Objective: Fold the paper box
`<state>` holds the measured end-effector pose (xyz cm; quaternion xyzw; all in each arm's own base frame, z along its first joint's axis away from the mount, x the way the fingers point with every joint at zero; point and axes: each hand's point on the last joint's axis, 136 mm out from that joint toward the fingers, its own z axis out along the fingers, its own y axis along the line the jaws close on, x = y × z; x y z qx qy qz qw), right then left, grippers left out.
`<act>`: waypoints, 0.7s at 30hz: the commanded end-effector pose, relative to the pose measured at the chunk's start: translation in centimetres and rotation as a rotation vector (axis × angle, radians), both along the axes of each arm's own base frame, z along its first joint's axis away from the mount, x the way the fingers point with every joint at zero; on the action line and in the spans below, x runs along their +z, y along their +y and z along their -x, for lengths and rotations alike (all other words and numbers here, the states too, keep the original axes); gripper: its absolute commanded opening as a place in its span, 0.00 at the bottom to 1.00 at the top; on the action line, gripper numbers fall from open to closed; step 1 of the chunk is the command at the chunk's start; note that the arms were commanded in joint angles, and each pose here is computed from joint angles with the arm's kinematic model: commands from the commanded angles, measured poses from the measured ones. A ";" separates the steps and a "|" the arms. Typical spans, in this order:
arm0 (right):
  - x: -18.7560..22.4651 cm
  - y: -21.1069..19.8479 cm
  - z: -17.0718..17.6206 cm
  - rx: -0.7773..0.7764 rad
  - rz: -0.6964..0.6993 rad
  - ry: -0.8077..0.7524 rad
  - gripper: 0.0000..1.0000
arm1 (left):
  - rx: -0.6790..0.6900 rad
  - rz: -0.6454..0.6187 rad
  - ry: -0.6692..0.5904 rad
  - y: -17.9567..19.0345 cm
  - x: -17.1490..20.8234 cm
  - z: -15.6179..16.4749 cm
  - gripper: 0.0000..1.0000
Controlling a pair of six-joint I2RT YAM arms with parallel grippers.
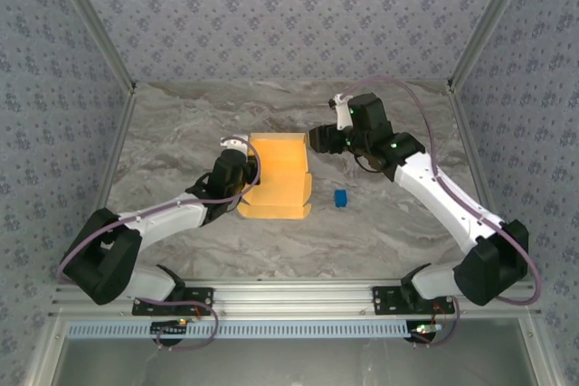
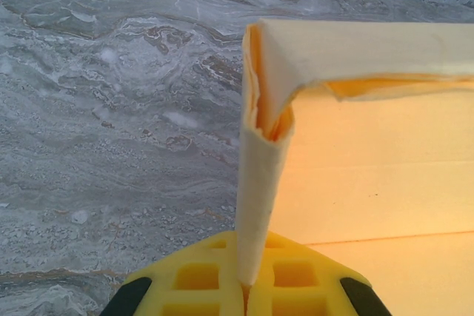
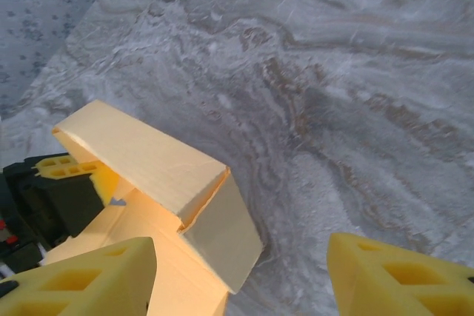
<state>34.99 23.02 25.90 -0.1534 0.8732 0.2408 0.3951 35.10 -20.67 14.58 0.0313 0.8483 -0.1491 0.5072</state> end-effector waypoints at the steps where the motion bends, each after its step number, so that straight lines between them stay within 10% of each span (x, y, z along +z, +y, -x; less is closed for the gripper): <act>1: 0.3 1.9 0.4 0.088 -0.111 0.101 0.64 | -0.024 0.028 -0.048 -0.5 1.7 -0.3 0.00; 21: -3.8 -1.5 -1.4 -0.060 -0.080 0.190 0.69 | -0.083 -0.088 -0.143 -2.8 -0.9 -1.9 0.01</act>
